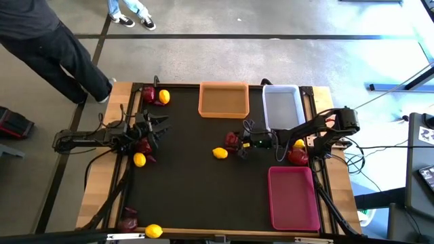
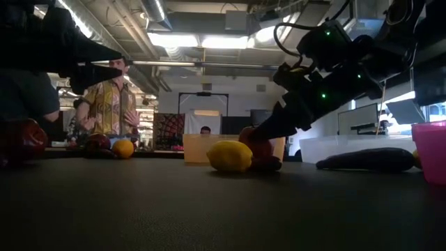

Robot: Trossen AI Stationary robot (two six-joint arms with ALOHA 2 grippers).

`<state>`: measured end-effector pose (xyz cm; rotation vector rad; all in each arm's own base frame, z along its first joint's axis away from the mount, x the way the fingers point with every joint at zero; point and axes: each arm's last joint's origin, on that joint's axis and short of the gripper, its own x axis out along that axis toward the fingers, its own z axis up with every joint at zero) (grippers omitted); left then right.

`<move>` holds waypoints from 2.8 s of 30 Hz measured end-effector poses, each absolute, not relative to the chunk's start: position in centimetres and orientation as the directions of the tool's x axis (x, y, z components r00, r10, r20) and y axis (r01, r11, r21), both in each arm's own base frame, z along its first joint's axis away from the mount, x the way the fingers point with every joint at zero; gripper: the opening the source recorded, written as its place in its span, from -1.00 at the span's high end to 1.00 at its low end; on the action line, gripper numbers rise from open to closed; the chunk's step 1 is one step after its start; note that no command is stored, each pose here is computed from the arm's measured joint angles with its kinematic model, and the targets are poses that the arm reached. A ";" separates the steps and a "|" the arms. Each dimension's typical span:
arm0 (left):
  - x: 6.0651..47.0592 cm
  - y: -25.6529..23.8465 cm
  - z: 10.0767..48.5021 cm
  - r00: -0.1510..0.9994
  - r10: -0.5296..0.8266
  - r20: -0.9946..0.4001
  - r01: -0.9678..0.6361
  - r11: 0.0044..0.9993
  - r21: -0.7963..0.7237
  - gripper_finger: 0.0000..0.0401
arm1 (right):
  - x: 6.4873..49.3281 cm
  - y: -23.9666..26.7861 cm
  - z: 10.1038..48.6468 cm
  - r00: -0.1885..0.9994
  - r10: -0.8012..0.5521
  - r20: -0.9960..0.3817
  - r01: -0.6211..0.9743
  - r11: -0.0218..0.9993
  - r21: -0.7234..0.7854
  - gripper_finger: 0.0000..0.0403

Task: Sort produce into baskets
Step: Put the red apple into the white bin

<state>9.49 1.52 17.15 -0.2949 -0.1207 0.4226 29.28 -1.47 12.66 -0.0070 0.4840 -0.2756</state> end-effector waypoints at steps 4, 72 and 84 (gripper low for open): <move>9.5 1.5 17.2 0.906 0.421 0.054 -0.386 0.870 -0.306 -0.27 | 29.1 -1.5 13.3 0.852 -0.281 -0.442 0.275 0.958 -0.079 0.06; 9.5 1.6 17.2 0.899 0.435 0.054 -0.401 0.866 -0.300 -0.27 | 15.5 -19.5 16.7 0.332 -0.694 -0.638 0.859 0.503 -0.100 0.05; 9.5 1.6 17.2 0.899 0.435 0.054 -0.399 0.863 -0.310 -0.27 | 15.7 -19.8 16.0 0.327 -0.689 -0.647 0.858 0.503 -0.102 0.05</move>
